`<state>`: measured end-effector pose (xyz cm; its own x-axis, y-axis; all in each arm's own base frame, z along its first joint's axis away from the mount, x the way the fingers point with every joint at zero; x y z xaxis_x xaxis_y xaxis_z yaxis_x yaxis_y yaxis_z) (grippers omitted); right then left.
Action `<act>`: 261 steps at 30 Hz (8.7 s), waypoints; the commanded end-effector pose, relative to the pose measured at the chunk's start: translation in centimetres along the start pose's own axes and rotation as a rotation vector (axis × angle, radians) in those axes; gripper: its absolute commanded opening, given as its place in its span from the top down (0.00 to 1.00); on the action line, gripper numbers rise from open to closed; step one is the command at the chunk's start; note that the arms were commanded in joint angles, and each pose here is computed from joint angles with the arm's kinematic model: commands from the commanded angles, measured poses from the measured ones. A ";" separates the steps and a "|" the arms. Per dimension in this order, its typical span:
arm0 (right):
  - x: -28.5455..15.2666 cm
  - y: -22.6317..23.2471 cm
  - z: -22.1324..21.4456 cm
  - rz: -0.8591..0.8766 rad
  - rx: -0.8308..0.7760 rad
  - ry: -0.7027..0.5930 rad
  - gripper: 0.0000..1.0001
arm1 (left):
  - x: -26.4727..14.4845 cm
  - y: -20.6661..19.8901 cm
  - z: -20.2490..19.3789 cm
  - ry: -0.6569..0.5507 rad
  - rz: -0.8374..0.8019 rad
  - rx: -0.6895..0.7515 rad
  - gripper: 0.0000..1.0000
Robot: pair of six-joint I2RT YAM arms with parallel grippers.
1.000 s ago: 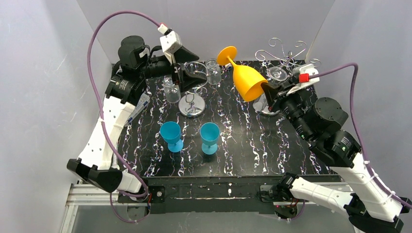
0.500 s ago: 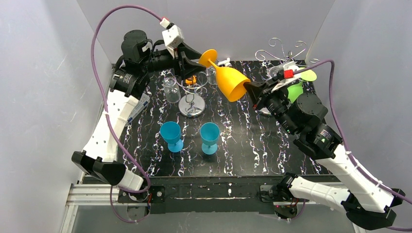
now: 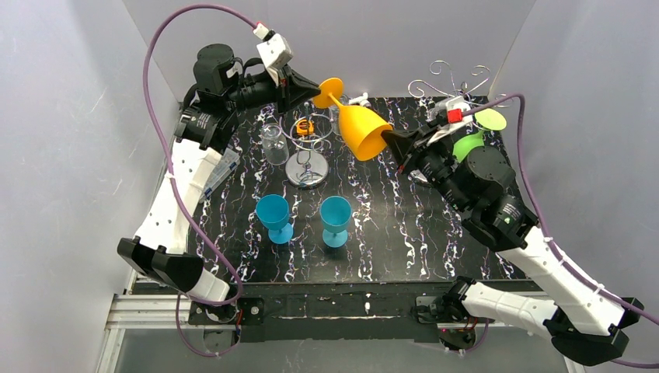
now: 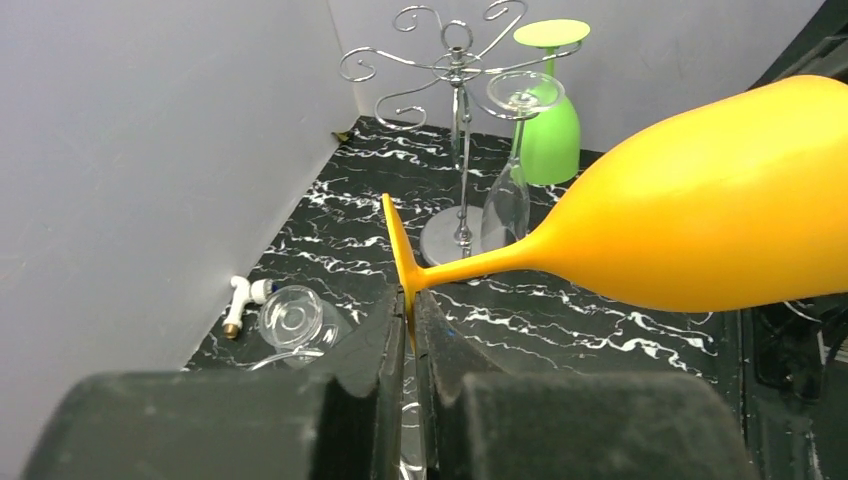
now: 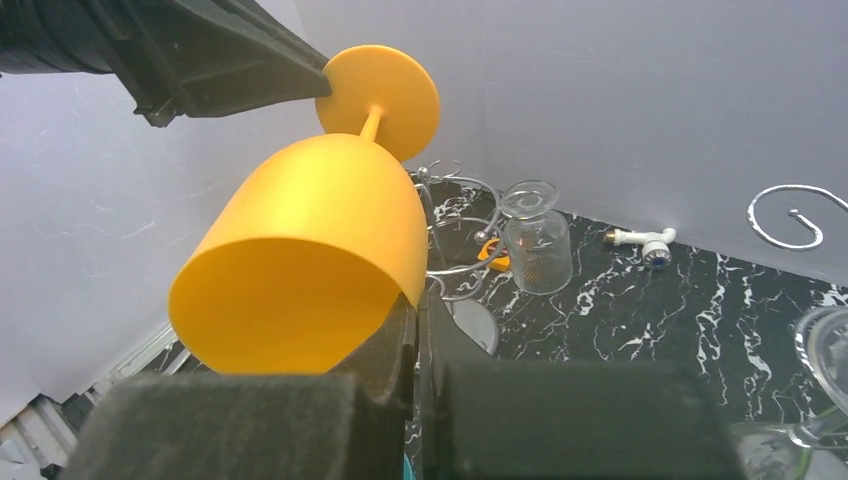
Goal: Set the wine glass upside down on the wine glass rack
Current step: Pick up the wine glass at the center of the board, then adjust the wine rack at the center of the board.
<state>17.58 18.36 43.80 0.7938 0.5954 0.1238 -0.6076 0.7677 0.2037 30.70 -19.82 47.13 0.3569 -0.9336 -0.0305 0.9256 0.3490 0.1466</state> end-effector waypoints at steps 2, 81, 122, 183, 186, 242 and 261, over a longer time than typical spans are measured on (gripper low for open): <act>2.1 3.0 1.5 0.192 0.069 -0.116 0.99 | 0.0 -2.6 1.2 -0.018 -0.121 -0.061 1.00; 8.6 -25.1 2.0 -0.885 -0.073 0.328 0.53 | -6.5 -5.4 5.6 -0.155 -0.029 0.632 1.00; 6.2 -22.4 6.4 -1.062 0.088 -0.045 0.99 | -6.5 -5.5 5.2 -0.151 -0.032 0.623 1.00; 16.6 -17.7 5.5 -1.249 0.234 -0.304 0.99 | -7.3 -6.9 3.2 -0.150 -0.037 0.595 1.00; 16.1 -17.7 6.4 -1.270 0.205 -0.326 0.99 | -7.1 -6.8 3.0 -0.149 -0.041 0.591 1.00; 12.8 -26.4 2.8 -1.112 0.183 0.102 0.15 | -7.1 -6.8 1.8 -0.121 -0.038 0.577 1.00; 3.1 -27.7 0.1 -0.914 0.373 0.166 0.16 | -7.1 -6.8 1.5 -0.116 -0.040 0.571 1.00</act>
<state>37.42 -1.30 37.91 0.8433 -0.2987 -0.4468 0.4475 0.8506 0.2760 22.65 -15.94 47.00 0.2868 -0.9575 0.0315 0.7349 0.2410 0.6340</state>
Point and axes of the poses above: each gripper's point midway between its finger pads, its own x axis out along the fingers, its own y axis along the line the jaws close on, z = x × y, the point moved 7 cm from there along -x, back along the fingers, and after that the axes turned 1 degree about x, right-handed, at the moved point
